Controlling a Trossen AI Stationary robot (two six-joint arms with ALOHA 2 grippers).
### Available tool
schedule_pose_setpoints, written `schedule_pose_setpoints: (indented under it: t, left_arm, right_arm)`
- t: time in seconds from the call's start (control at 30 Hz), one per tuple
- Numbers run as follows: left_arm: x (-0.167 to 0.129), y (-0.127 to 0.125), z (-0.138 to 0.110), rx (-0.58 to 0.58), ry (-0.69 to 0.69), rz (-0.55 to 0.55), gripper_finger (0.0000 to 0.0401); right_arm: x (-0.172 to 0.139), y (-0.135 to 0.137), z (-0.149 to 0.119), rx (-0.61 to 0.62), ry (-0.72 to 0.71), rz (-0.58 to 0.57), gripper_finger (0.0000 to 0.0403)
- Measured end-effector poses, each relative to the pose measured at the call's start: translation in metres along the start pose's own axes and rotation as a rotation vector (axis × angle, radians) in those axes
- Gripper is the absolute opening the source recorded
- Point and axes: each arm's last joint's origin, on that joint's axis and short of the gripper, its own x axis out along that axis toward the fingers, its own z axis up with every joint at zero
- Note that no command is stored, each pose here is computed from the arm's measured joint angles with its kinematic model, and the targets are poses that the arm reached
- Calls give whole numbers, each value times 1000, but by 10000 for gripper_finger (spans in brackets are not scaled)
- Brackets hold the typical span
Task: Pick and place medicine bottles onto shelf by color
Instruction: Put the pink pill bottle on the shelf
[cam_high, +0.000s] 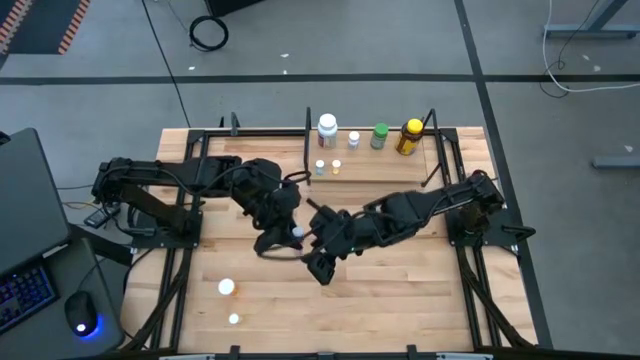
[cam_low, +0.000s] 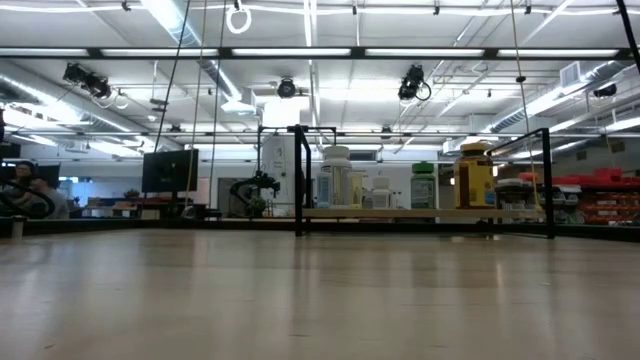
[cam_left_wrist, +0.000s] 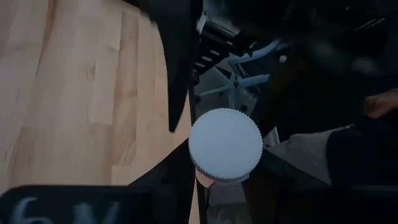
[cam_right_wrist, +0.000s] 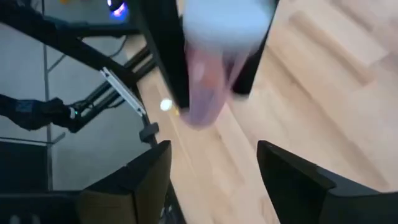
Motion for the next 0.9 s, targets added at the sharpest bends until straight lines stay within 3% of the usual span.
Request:
schedule_pose_setpoints:
  t: [0.13, 0.3, 0.5, 0.73, 0.9]
  left_arm:
    - [0, 0, 0, -15, -3, -1, 122]
    - [0, 0, 0, -20, -2, -1, 124]
    - [0, 0, 0, -24, -1, -2, 117]
    - [0, 0, 0, -25, -1, -2, 122]
    - [0, -1, 1, -13, -13, -13, 124]
  right_arm:
    - [13, -1, -15, 39, 3, -47, 239]
    - [9, 1, -21, 92, -99, -121, 231]
    - [7, -2, -27, 153, -123, -192, 229]
    - [7, -3, -23, 219, -208, -219, 229]
    - [10, -1, -15, 259, -239, -167, 229]
